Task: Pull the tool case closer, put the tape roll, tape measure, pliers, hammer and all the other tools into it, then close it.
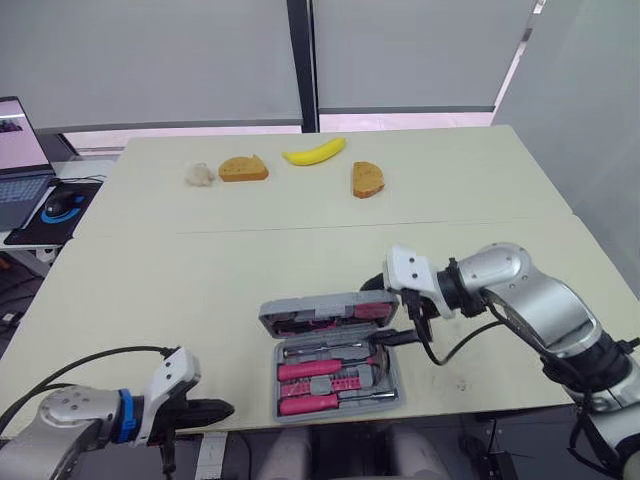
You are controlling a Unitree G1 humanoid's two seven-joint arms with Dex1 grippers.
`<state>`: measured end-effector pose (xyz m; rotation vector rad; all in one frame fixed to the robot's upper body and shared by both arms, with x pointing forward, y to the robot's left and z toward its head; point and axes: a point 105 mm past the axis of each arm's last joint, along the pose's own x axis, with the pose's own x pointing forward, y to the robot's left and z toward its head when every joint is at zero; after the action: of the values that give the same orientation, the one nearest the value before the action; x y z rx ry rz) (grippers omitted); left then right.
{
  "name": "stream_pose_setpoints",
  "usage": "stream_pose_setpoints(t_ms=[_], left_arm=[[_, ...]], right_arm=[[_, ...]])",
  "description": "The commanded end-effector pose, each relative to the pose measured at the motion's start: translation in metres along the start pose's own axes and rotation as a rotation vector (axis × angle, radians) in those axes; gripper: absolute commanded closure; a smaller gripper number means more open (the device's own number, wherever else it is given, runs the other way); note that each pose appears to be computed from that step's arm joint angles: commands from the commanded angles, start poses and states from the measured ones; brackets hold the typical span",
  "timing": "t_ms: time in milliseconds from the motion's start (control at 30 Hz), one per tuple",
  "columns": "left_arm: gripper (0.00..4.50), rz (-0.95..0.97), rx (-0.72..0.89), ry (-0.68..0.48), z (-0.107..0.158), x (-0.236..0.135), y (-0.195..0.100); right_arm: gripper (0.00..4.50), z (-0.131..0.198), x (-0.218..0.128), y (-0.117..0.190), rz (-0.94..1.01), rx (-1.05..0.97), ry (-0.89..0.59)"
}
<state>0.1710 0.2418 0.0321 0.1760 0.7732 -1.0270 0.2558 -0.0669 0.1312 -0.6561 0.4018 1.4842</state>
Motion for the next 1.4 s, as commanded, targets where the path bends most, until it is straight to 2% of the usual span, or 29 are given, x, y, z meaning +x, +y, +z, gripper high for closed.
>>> stream_pose_setpoints(t_ms=[33,300,433,533,633,767,833,1000,1167,1400], left_arm=[[4.50,0.050,0.038,-0.015,0.010,-0.005,0.006],[4.50,0.147,0.051,-0.061,0.031,-0.001,0.019],[4.50,0.158,0.081,-0.074,0.041,0.009,0.019],[4.50,0.180,0.128,-0.058,0.045,0.024,0.020],[4.50,0.180,0.152,-0.041,0.044,0.035,0.018],[4.50,0.167,0.191,-0.018,0.040,0.046,0.016],[4.50,0.161,0.196,-0.018,0.040,0.052,0.015],[4.50,0.126,0.215,-0.046,0.046,0.069,0.011],[4.50,0.106,0.229,-0.054,0.048,0.076,0.009],[4.50,0.072,0.235,-0.058,0.047,0.080,0.005]], right_arm=[[0.02,0.008,-0.012,0.015,0.025,-0.102,0.023],[0.02,0.012,-0.056,0.051,0.094,-0.124,0.105],[0.02,-0.012,-0.059,0.045,-0.012,-0.114,0.217],[0.02,-0.047,-0.046,0.038,-0.142,-0.087,0.335],[0.61,-0.064,-0.031,0.041,-0.163,-0.123,0.383],[1.93,-0.087,-0.016,0.044,-0.154,-0.154,0.443],[2.39,-0.095,-0.007,0.045,-0.135,-0.158,0.451],[3.45,-0.095,0.018,0.044,-0.086,-0.173,0.407],[4.48,-0.093,0.028,0.040,-0.055,-0.202,0.398],[4.48,-0.082,0.031,0.045,-0.021,-0.190,0.355]])
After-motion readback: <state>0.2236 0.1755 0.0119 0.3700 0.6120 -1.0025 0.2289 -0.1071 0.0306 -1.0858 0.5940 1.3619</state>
